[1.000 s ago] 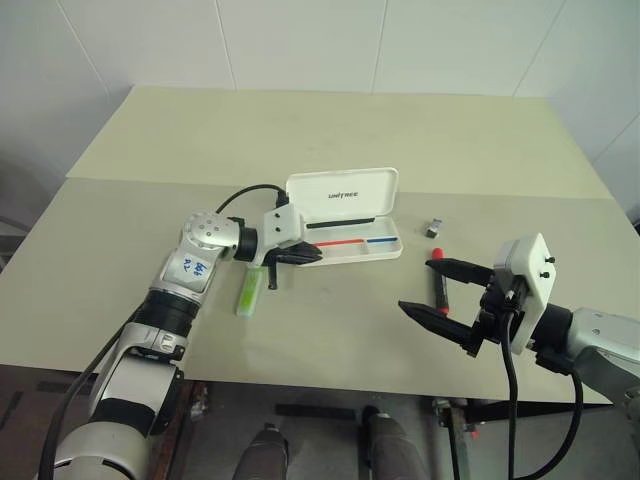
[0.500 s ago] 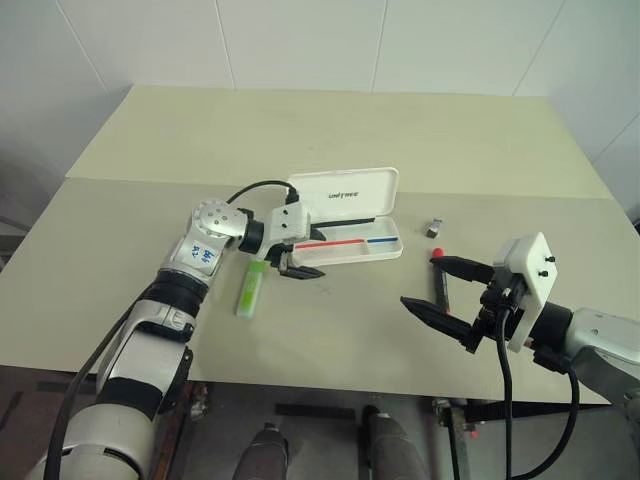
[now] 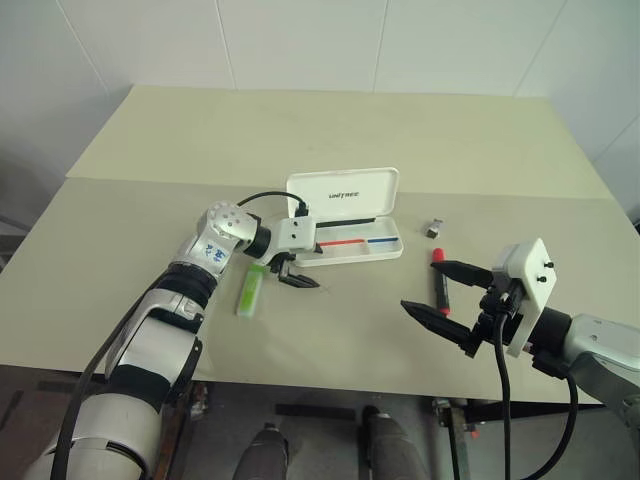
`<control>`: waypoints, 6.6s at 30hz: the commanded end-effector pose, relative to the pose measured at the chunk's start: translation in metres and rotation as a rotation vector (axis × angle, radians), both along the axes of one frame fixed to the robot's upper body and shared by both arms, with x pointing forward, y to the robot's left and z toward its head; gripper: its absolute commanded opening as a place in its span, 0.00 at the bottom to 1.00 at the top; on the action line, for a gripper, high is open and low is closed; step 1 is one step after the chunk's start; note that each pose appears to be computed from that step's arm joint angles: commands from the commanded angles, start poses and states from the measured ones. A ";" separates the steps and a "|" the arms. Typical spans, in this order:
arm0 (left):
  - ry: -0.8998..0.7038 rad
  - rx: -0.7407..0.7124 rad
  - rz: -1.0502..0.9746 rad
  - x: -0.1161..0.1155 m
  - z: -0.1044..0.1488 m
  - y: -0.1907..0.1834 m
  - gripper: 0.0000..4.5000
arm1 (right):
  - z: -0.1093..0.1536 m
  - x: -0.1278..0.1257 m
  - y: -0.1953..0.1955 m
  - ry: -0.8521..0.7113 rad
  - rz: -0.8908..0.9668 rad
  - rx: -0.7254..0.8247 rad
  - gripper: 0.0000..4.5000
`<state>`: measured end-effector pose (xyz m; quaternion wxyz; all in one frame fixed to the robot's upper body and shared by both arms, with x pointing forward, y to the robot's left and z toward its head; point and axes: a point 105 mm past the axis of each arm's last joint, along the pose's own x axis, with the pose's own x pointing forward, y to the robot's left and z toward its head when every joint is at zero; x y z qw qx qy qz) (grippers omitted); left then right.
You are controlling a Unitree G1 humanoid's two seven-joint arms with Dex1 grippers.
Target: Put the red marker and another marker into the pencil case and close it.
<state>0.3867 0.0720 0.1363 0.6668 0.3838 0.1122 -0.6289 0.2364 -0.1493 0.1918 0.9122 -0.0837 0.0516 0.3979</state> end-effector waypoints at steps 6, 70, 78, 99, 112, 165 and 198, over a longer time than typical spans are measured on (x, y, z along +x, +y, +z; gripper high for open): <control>-0.007 0.125 0.071 0.011 -0.009 0.005 0.76 | 0.010 -0.003 0.001 -0.065 -0.006 -0.002 1.00; -0.067 0.016 -0.015 -0.085 -0.004 0.027 0.00 | 0.008 0.000 -0.002 -0.041 0.019 -0.023 1.00; -0.068 0.063 -0.063 -0.081 -0.024 0.032 0.00 | 0.007 0.000 -0.001 -0.042 0.023 -0.026 1.00; -0.021 0.019 -0.087 -0.085 -0.023 0.022 0.99 | 0.008 0.001 -0.002 -0.049 0.014 -0.031 1.00; 0.007 0.005 -0.115 -0.102 -0.003 0.017 0.99 | 0.010 0.005 -0.004 -0.053 0.010 -0.038 1.00; 0.064 -0.737 -0.260 -0.120 0.066 -0.045 0.99 | -0.044 0.079 -0.041 0.113 -0.566 -0.039 1.00; 0.003 -0.736 -0.201 -0.104 0.068 -0.041 1.00 | -0.089 0.085 -0.052 0.293 -0.716 -0.057 0.48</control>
